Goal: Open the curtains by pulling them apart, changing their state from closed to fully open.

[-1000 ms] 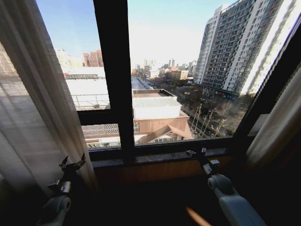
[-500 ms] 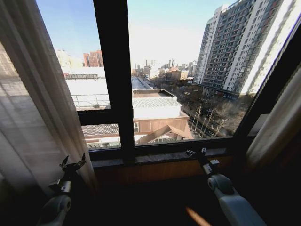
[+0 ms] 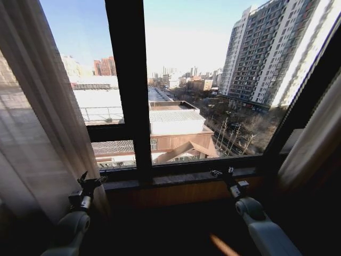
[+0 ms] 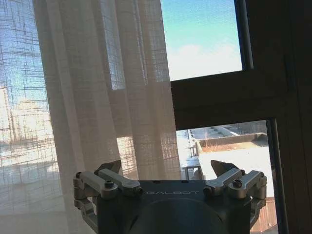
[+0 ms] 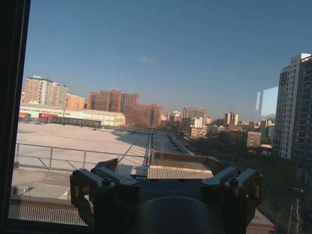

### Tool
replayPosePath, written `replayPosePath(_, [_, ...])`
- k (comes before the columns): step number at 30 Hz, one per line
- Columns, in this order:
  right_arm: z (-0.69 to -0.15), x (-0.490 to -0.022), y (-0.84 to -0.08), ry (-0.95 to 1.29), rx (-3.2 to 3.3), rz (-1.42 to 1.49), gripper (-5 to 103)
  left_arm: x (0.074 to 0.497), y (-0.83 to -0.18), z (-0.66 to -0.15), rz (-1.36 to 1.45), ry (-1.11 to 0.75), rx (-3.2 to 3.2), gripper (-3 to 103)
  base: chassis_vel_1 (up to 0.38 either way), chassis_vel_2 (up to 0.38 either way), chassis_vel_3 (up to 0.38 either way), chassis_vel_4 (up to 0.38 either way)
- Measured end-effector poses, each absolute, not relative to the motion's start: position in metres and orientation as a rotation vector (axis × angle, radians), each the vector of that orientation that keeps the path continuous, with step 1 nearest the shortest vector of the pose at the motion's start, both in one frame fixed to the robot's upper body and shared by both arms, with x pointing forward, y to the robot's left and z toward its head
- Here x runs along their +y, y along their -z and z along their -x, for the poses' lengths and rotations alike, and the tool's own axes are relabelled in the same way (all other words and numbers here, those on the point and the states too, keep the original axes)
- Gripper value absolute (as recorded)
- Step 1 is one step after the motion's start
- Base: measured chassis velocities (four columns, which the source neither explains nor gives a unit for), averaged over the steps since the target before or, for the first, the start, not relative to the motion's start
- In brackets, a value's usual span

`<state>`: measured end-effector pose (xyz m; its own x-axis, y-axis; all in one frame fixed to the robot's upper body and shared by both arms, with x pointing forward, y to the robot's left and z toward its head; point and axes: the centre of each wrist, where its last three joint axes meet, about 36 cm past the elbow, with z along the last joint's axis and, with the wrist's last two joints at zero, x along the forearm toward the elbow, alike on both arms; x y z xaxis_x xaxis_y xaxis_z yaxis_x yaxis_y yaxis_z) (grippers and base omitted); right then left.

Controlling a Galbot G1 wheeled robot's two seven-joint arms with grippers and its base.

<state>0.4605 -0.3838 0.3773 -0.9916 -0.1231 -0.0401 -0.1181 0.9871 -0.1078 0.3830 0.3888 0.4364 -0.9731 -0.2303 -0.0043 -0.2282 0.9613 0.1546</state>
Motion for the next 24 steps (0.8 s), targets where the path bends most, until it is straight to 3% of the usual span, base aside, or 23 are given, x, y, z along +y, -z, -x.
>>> replayPosePath(13, [-0.460,-0.384,-0.377,0.163,3.085,0.187,100,0.401,-0.398,-0.378,-0.348,0.204,-3.239,100,0.000,0.000,0.000,0.000])
replayPosePath(24, [-0.460,-0.384,-0.377,0.163,3.085,0.187,100,0.406,-0.382,-0.373,-0.513,0.188,-3.201,100,0.000,0.000,0.000,0.000])
